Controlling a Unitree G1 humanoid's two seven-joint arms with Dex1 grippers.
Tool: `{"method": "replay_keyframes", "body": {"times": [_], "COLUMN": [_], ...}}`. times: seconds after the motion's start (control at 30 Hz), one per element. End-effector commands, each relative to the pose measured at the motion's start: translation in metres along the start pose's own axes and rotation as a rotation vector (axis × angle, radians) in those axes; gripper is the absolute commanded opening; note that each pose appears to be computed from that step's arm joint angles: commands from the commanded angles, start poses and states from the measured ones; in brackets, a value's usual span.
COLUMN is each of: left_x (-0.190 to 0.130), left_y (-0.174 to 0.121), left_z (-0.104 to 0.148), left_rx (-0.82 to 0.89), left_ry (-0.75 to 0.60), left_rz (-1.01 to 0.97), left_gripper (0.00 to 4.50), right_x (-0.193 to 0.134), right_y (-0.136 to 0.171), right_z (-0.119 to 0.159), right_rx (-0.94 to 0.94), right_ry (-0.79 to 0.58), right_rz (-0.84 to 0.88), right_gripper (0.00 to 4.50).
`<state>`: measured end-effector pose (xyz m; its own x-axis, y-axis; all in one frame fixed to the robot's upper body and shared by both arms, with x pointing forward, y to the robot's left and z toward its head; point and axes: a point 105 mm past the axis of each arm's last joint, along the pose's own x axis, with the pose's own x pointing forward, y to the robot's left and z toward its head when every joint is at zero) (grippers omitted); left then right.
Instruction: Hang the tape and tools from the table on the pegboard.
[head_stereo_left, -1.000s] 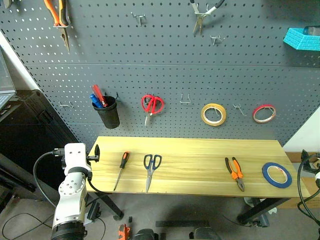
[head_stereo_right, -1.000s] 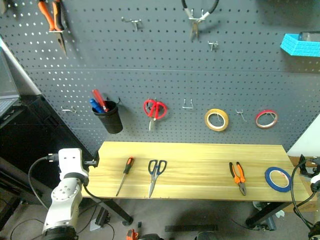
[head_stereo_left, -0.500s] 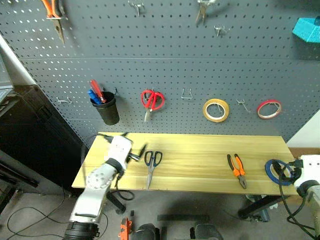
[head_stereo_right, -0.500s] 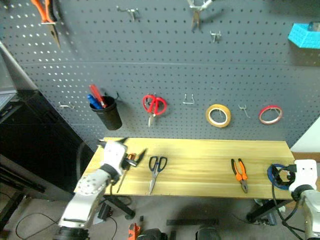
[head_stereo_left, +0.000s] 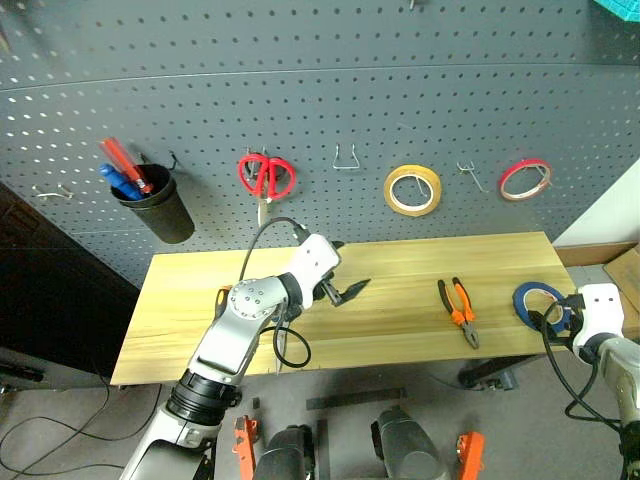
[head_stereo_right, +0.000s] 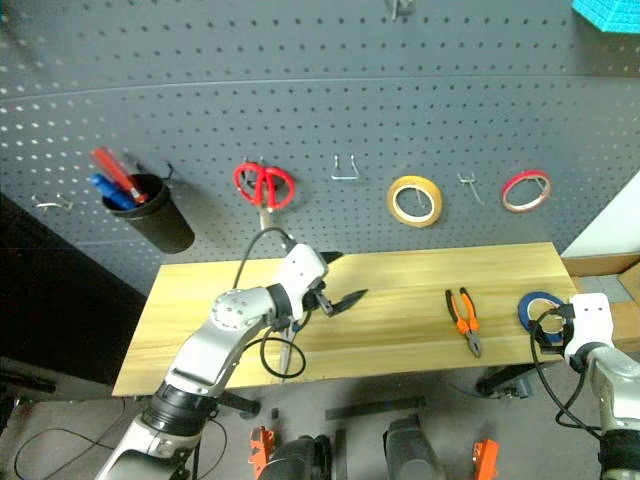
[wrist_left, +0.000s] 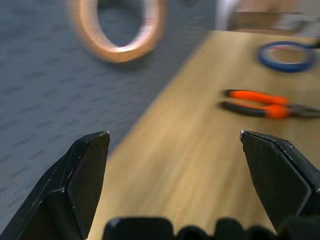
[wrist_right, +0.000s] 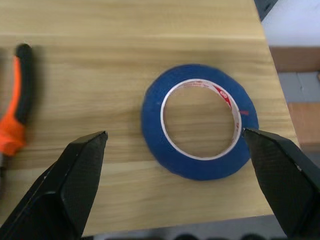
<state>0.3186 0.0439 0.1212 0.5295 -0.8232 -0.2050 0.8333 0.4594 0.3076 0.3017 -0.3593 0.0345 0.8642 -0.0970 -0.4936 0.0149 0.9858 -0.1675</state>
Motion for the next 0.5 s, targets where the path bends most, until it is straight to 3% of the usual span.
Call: {"method": "replay_keyframes", "body": {"times": [0.03,0.23,0.5], "left_x": [0.002,-0.004,-0.004], "left_y": [-0.025,-0.047,-0.05], "left_z": [0.024,0.033,0.052], "left_rx": [0.036,0.056,0.067], "left_ry": [-0.043,-0.022,-0.1], "left_rz": [-0.168,-0.32,-0.317], "left_gripper": [4.46,4.46,4.46], "right_x": [0.011,0.029,0.039], "right_y": [0.0,0.008,-0.009], "right_z": [0.008,0.016,0.012], "right_rx": [-0.028,-0.072,0.016], "right_ry": [0.022,0.057,0.164], "right_rz": [0.051,0.126,0.078], "right_gripper": [4.5,4.5,4.5]}}
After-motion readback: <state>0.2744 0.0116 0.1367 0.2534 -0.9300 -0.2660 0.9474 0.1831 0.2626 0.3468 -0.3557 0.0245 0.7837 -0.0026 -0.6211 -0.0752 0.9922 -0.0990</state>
